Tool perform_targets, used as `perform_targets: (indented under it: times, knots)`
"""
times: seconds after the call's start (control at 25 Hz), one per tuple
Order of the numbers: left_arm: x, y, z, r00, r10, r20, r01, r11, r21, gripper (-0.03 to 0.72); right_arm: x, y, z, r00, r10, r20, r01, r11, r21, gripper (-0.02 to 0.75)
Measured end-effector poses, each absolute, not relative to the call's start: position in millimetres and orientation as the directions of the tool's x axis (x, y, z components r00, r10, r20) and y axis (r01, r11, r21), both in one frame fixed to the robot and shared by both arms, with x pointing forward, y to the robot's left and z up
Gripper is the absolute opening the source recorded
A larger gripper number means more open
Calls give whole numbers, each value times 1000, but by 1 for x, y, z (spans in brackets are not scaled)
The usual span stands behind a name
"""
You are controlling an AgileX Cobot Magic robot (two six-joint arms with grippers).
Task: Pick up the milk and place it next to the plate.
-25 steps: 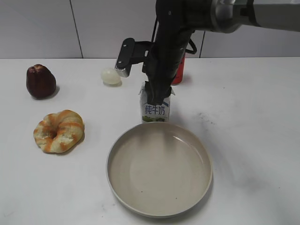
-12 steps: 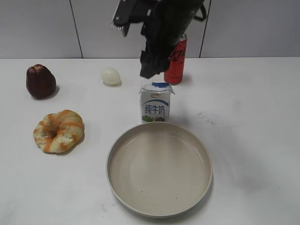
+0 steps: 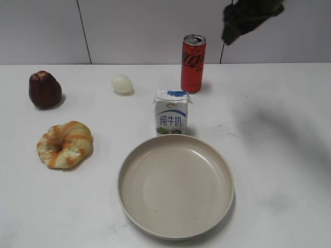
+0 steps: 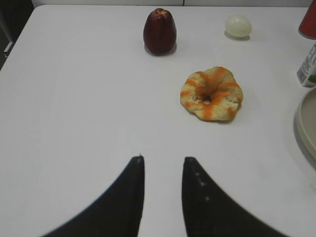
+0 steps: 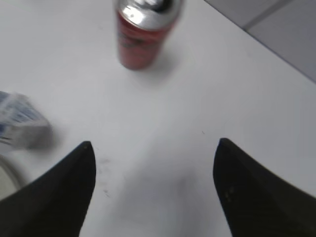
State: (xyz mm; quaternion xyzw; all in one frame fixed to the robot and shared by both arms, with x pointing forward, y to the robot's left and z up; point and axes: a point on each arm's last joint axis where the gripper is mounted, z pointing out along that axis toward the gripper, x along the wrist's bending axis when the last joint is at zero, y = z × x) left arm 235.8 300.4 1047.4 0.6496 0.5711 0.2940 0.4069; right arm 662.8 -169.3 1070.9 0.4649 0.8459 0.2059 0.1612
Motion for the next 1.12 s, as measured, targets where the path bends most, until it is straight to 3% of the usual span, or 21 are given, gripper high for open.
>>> perform_targets:
  times: [0.2,0.4,0.8,1.12]
  knots:
    - [236,300,1047,175,981,-83,503,-17,864,209,664,-246,1063,-286,957,-47,899,285,332,559]
    - [236,300,1047,175,981,-83,503,-17,864,209,651,-298,1069,-131,991,-1,941,124,313,559]
    - [236,300,1047,175,981,-83,503,-17,864,209,534,-300,1088,-110,994,26,956,98,275,560]
    - [236,300,1047,175,981,-83,503,-17,864,209,433,-297,1057,-106,994,33,968,95,233,560]
